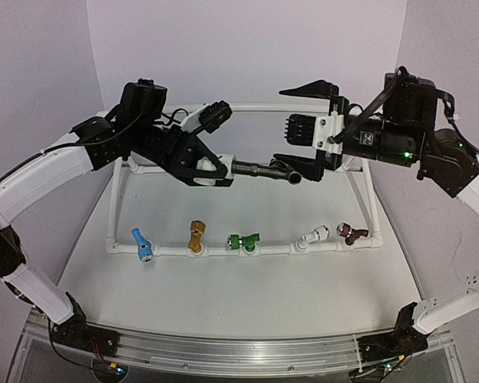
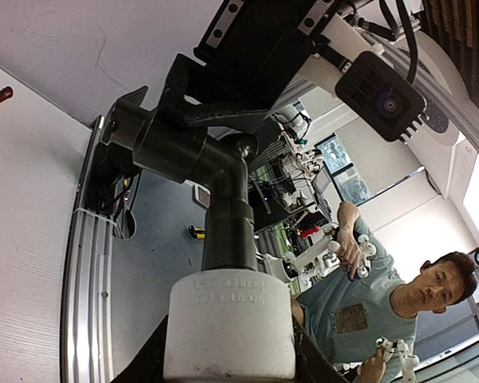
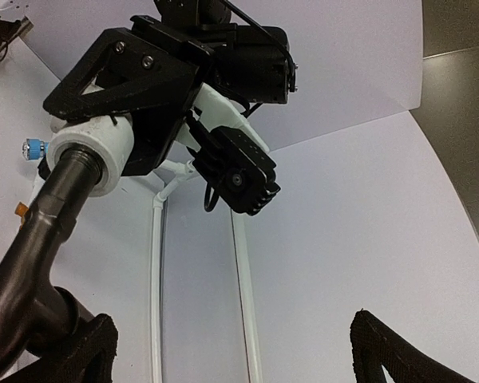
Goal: Install the water faucets
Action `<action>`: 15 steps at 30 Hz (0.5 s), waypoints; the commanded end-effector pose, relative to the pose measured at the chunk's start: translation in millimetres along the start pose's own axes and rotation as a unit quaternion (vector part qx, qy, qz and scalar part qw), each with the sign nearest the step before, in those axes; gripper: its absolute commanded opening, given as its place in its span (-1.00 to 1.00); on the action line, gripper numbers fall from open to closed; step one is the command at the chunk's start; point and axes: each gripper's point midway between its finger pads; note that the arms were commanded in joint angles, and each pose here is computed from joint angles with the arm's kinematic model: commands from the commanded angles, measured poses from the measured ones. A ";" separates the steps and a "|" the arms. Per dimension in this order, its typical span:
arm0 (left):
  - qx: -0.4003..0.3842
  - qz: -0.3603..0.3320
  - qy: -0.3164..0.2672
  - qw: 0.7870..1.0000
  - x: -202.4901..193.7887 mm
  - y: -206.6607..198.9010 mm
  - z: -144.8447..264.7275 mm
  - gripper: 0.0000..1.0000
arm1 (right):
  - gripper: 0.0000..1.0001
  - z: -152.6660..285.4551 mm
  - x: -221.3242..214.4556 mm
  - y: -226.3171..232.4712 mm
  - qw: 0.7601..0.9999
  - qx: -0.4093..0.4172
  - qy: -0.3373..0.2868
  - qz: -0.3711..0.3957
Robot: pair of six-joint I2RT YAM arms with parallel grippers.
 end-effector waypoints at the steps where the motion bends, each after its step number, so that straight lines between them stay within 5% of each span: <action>1: -0.056 -0.095 0.014 0.994 3.2 -44.0 6.3 -1.00 | 0.96 -5.7 -11.6 17.4 0.999 0.033 0.001 0.002; 15: -0.043 -0.096 -0.014 0.994 16.9 -38.4 4.5 -1.00 | 0.96 7.8 9.3 26.7 0.996 0.054 -0.068 0.002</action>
Point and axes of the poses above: each gripper's point midway between its finger pads, its own z axis back along the fingers, its own y axis along the line the jaws close on, x = y × z, and after that the axes turned 6 degrees about z, right-handed
